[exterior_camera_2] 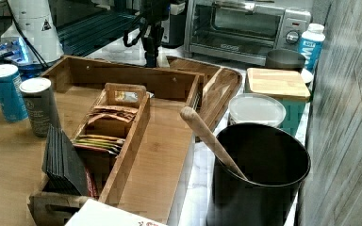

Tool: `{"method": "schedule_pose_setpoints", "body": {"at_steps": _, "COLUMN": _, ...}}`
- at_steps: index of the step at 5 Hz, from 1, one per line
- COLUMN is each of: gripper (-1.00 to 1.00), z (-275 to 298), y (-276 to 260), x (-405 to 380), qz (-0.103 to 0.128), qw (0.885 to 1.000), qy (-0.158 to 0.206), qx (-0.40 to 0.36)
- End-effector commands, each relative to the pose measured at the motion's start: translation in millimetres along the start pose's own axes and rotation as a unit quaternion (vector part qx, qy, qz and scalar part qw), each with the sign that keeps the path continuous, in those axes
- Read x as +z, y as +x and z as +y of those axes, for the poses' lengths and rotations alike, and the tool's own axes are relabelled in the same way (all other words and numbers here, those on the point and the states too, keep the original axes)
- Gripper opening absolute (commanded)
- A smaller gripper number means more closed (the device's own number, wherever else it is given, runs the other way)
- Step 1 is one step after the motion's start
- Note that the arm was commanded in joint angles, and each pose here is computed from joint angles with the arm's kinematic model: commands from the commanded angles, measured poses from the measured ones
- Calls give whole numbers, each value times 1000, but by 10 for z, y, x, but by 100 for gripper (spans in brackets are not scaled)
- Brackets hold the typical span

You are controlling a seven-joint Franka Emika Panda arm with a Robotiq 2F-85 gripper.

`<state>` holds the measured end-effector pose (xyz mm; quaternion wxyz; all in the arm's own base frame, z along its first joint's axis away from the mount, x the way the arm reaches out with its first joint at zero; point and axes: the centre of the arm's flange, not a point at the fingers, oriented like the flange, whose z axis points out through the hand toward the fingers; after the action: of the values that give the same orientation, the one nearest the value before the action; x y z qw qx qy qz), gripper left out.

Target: Close the drawer.

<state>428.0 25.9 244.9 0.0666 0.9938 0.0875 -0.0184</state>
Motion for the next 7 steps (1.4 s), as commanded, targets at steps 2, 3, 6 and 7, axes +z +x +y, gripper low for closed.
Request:
{"method": "schedule_pose_setpoints", "body": {"at_steps": 2, "gripper": -100, "z": 719, "y": 130, "x": -352, "qz": 19, "qw": 1000, "qy": -4, "qx": 9}}
{"method": "schedule_pose_setpoints", "body": {"at_steps": 3, "gripper": -100, "z": 1017, "y": 137, "x": -378, "qz": 26, "qw": 1000, "qy": -9, "qx": -14}}
{"method": "schedule_pose_setpoints", "body": {"at_steps": 6, "gripper": -100, "z": 2198, "y": 78, "x": -657, "qz": 75, "qw": 997, "qy": -8, "qx": -10}}
{"method": "schedule_pose_setpoints", "body": {"at_steps": 7, "gripper": -100, "z": 2673, "y": 91, "x": -745, "qz": 85, "qw": 996, "qy": -6, "qx": -12}}
